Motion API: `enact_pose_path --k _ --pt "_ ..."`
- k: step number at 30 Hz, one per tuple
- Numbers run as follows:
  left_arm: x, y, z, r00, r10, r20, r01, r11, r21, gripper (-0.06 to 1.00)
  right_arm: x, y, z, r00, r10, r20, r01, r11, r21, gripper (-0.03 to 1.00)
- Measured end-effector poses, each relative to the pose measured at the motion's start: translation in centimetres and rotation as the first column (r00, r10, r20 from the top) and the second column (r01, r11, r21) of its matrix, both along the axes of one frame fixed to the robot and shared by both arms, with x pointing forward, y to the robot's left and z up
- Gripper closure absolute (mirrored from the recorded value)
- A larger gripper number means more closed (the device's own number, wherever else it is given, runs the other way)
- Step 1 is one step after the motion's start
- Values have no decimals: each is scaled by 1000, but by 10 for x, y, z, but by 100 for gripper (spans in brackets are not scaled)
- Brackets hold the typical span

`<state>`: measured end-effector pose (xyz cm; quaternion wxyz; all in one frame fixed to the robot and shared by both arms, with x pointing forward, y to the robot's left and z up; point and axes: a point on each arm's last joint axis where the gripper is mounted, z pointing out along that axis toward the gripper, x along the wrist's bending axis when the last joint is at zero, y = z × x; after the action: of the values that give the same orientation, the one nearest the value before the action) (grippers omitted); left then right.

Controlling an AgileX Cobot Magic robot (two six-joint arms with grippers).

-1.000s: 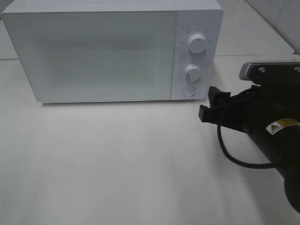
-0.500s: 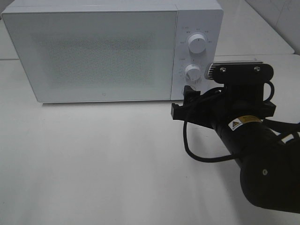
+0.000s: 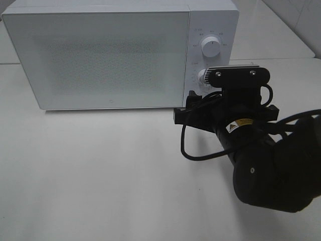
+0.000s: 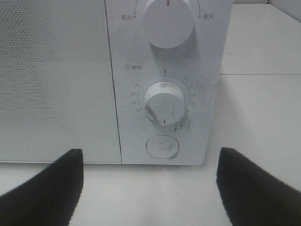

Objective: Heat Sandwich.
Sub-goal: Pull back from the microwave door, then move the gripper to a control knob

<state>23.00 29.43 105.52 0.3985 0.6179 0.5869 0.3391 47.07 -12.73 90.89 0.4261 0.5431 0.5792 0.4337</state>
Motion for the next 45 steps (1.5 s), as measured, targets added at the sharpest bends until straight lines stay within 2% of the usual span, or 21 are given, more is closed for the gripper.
enact_pose_path --k 24,45 --pt "0 0 0 1000 0 0 0 1000 0 -2 51 -3 -11 999 10 31 -9 999 -38 20" --pt "0 0 0 1000 0 0 0 1000 0 -2 92 -8 -25 998 -32 53 34 999 -39 20"
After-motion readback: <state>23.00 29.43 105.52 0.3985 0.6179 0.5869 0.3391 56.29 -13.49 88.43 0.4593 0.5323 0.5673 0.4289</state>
